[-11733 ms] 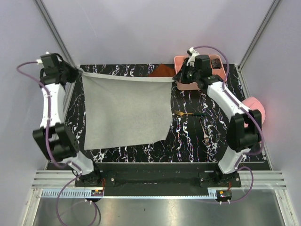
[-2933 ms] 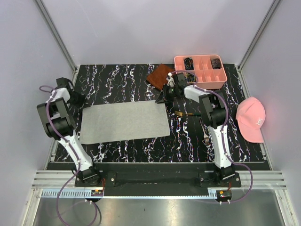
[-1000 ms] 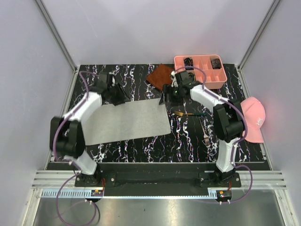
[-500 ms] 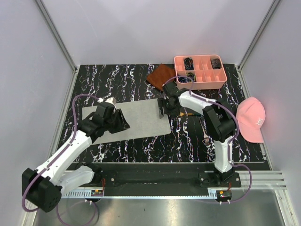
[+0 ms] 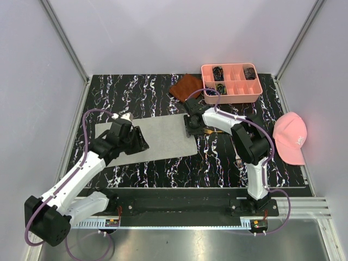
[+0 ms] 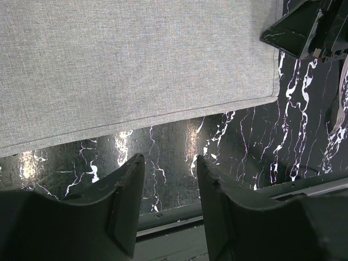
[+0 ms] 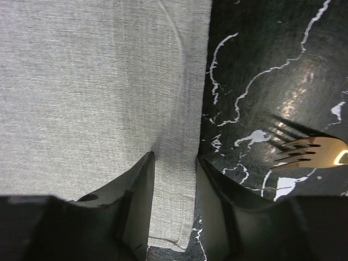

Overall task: Fold the napkin into a case and place the utensils inside
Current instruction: Pick up the rectangle-folded napkin from the center of the board, then fold the rectangle-folded napkin at the center of the board.

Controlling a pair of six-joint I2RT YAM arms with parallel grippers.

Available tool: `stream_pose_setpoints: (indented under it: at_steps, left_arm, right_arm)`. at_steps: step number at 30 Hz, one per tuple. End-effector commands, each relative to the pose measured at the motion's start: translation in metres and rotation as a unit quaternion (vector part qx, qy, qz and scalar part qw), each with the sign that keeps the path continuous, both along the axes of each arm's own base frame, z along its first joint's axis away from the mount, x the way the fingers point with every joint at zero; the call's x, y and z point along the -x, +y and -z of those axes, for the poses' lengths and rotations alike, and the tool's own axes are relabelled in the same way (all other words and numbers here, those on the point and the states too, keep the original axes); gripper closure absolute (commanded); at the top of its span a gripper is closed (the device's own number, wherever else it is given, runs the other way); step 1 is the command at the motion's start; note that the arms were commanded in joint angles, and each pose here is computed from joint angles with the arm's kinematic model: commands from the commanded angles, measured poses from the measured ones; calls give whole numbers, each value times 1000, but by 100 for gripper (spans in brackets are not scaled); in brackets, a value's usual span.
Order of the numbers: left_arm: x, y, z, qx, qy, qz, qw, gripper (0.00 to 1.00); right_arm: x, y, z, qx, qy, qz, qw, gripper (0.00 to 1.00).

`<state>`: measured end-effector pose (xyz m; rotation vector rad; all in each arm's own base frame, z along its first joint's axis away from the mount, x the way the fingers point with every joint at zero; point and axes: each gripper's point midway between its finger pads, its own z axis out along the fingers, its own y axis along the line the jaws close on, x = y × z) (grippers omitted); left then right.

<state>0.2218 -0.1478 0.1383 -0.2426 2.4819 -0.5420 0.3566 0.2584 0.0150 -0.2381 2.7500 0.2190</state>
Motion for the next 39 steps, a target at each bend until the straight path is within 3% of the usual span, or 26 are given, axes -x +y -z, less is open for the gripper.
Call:
stream_pose_setpoints:
  at_steps: [1,4,7,8,11,18,24,33,39]
  left_arm:
    - [-15,-1,-20,-1,-35,-1,999,52]
    - [-20,0,-21,2,-31,-9,999,52]
    - [-27,5,-19,16,-18,-24,999,51]
    - [-28,7,-19,22,-14,-28,999,51]
    - [-37,14,-14,52,5,-39,998,51]
    - [-67,40,14,65,61,-80,993,54]
    - [-93,45,21,76,79,-91,990,59]
    - [-105,43,32,77,93,-93,988,59]
    - [-104,44,40,74,101,-93,988,60]
  right_arm:
    - [18,-25,45,76,29,22,996,63]
    - [18,-28,49,87,30,20,996,70]
    - [15,-30,52,95,27,17,995,83]
    - [15,-29,52,95,27,14,995,91]
    - [9,-28,45,94,14,9,995,100]
    - [-5,-18,-12,43,-39,-27,998,100]
    - [-12,-39,-53,12,-68,-32,997,100]
    - [-9,-93,-81,18,-90,9,996,100]
    - [-8,-92,-88,9,-98,4,995,100]
